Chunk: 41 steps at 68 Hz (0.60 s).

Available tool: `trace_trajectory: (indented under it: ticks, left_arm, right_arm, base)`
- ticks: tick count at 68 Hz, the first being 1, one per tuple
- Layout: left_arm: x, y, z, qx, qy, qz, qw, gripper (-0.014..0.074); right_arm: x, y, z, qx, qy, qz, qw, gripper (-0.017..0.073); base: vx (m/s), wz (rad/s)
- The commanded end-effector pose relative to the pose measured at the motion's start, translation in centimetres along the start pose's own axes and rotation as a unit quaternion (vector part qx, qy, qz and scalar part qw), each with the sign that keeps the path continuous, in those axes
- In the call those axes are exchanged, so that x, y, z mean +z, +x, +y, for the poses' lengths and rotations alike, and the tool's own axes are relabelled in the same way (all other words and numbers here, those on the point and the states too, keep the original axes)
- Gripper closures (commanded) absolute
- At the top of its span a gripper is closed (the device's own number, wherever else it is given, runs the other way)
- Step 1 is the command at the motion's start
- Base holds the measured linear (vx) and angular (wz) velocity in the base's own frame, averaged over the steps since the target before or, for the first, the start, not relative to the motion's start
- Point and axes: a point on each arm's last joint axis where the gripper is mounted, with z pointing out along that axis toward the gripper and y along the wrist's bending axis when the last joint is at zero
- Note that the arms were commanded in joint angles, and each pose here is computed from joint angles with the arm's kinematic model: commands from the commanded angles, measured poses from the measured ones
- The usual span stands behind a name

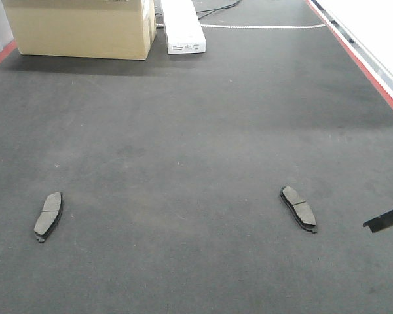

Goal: Move and align brake pads A on conveyor

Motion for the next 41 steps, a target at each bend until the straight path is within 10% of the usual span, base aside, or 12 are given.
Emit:
trace_trajectory:
  ticks: [1, 41]
  left_arm:
    - [-0.4, -1.62, -0.38, 0.0, 0.017, -0.055, 0.998, 0.06]
    - [-0.4, -1.62, -0.38, 0.0, 0.017, -0.055, 0.998, 0.06]
  right_arm:
    - [-0.33, -1.67, 0.07, -0.009, -0.004, -0.057, 0.998, 0.0564]
    - [-0.33, -1.67, 0.07, -0.009, -0.004, -0.057, 0.998, 0.0564]
  base:
    - [0.05, 0.01]
    - [0.0, 0.0]
